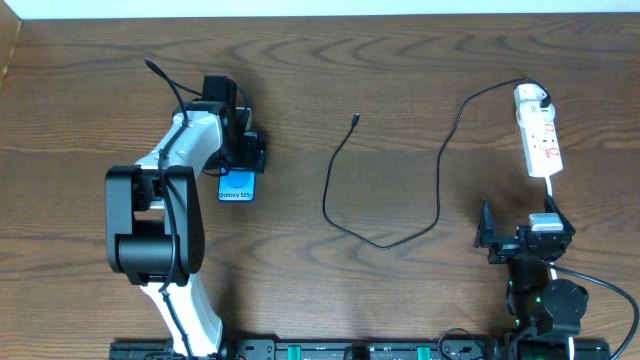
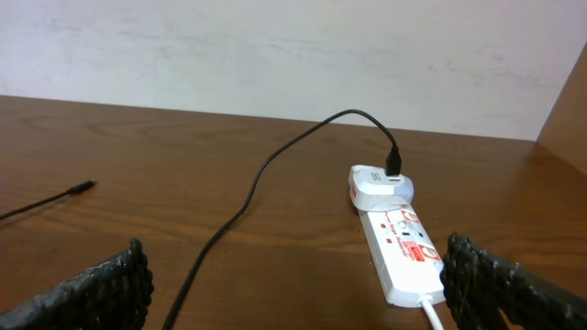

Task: Plug charger to phone and switch on socket
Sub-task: 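Lift the phone upright with the left gripper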

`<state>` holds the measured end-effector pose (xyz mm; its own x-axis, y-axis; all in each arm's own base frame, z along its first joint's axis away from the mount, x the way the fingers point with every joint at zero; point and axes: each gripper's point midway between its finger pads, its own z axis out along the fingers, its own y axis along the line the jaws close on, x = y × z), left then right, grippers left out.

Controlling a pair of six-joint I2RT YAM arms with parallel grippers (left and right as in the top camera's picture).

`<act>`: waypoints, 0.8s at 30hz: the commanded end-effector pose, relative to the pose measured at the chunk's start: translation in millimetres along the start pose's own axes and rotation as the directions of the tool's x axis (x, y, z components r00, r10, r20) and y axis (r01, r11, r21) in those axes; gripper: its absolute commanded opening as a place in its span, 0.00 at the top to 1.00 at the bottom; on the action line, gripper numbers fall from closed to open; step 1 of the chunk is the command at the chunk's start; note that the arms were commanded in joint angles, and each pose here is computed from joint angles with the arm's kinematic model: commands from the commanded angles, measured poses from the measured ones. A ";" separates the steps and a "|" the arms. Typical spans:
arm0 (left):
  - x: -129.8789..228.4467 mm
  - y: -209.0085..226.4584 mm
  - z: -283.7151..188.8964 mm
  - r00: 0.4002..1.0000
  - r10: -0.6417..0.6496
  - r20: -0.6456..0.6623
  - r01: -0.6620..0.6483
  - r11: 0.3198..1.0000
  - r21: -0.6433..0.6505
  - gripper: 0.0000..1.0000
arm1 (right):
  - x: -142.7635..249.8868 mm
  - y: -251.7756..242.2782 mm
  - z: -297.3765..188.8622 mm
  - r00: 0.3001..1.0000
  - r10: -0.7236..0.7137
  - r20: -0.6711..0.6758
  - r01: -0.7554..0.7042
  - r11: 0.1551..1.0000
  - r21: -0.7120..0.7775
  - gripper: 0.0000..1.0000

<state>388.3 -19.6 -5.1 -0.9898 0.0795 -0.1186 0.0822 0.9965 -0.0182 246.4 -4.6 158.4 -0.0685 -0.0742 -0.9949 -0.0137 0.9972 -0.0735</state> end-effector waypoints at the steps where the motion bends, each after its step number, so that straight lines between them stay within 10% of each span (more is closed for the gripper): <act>1: 41.5 -7.3 38.2 0.989 0.022 -0.149 -0.015 0.999 0.046 0.10 | 0.5 0.9 -0.2 1.000 0.012 0.000 -0.012 1.000 -0.002 0.01; 24: 33.2 -7.3 34.3 0.991 0.006 -0.130 -0.001 0.999 0.044 0.27 | 0.5 0.9 -0.2 1.000 0.012 0.000 -0.012 1.000 -0.002 0.01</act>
<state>389.0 -19.4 -4.4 -0.9888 0.0852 -0.1224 0.0878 0.9960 -0.0162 246.4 -4.6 158.4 -0.0685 -0.0742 -0.9949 -0.0137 0.9972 -0.0735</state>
